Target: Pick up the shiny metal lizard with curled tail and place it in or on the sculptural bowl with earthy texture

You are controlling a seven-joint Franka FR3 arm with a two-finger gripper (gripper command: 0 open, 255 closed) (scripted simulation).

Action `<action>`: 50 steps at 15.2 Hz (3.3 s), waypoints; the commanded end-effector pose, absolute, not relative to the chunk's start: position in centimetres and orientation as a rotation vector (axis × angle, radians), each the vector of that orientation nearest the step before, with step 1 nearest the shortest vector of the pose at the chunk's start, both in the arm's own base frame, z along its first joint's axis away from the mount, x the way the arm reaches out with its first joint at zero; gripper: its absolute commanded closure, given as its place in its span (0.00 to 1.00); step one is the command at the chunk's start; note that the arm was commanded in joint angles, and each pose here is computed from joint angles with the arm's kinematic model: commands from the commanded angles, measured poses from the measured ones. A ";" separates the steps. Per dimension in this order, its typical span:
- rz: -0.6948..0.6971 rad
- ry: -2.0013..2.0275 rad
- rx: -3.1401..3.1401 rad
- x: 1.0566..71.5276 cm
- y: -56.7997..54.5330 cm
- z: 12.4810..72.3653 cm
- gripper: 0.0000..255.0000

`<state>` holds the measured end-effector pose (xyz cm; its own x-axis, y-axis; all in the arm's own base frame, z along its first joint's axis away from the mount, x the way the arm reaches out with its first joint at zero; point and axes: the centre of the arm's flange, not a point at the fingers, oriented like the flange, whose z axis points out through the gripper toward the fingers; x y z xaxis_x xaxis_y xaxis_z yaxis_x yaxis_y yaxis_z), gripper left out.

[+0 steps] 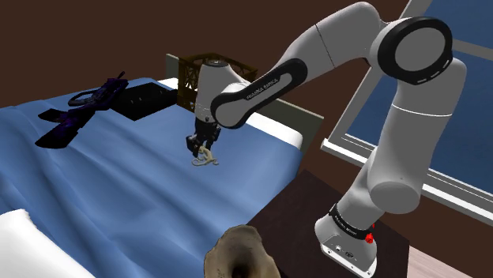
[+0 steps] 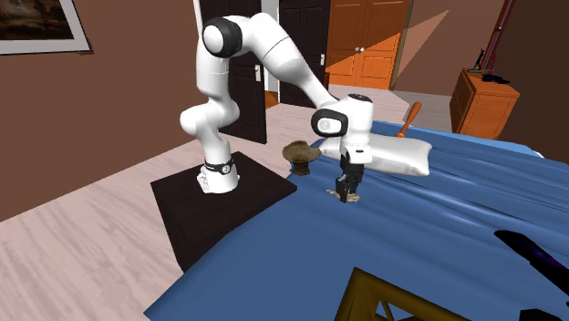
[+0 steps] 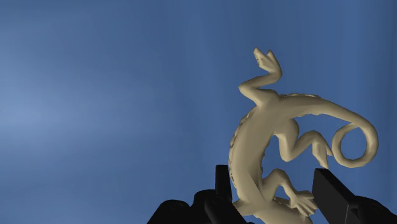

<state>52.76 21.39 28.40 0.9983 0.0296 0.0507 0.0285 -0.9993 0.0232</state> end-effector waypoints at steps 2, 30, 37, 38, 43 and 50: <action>0.079 0.045 3.118 52.8 21.3 30.1 1.00; 0.079 0.045 3.118 35.9 28.9 37.6 1.00; 0.079 0.045 3.118 27.5 32.7 38.0 1.00; 0.079 0.045 3.118 26.3 33.2 38.0 1.00; 0.079 0.045 3.118 20.3 35.9 38.2 1.00; 0.079 0.045 3.118 16.2 37.7 36.3 1.00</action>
